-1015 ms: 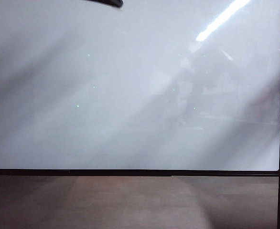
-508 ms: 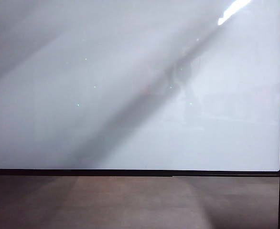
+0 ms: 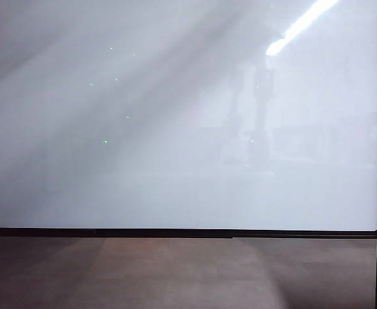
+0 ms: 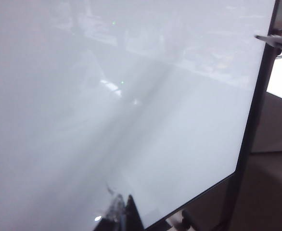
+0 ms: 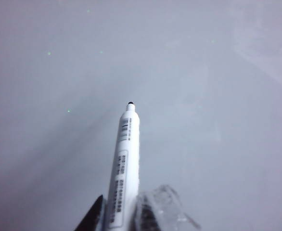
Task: Reach to the right to find the marker pen, pick it up, and write the number 4 on the whiteboard.
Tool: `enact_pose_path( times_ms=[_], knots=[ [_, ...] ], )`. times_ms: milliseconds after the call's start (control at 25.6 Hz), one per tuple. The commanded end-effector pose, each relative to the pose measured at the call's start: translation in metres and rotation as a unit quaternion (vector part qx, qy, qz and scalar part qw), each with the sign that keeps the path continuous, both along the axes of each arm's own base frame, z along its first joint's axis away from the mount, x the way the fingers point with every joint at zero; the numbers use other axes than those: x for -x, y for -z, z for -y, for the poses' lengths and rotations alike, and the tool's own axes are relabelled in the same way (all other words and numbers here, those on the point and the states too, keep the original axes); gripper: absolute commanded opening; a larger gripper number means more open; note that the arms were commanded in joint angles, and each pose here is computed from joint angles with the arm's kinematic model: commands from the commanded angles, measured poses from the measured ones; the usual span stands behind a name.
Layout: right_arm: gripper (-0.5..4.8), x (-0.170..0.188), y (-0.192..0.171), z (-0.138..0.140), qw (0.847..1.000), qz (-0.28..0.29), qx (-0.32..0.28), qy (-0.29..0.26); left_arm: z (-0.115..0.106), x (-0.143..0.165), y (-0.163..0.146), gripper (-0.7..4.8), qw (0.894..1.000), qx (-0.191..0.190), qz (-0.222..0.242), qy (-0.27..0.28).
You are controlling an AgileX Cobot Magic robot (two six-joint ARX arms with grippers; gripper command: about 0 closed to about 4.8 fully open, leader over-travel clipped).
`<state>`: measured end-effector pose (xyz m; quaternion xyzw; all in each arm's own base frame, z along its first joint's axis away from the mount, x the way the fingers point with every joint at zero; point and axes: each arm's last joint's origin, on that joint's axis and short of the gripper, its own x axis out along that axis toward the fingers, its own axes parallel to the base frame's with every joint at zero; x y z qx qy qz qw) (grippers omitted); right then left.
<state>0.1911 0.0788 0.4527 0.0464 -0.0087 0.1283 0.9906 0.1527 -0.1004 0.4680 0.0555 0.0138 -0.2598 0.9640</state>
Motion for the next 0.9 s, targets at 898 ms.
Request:
enact_pose_path(
  times_ms=[898],
  knots=[
    [-0.06,-0.078,-0.006,-0.032,0.985,-0.03,0.153,0.071,0.033,-0.054,0.031,-0.05,0.996,-0.05,-0.056,-0.044]
  ],
)
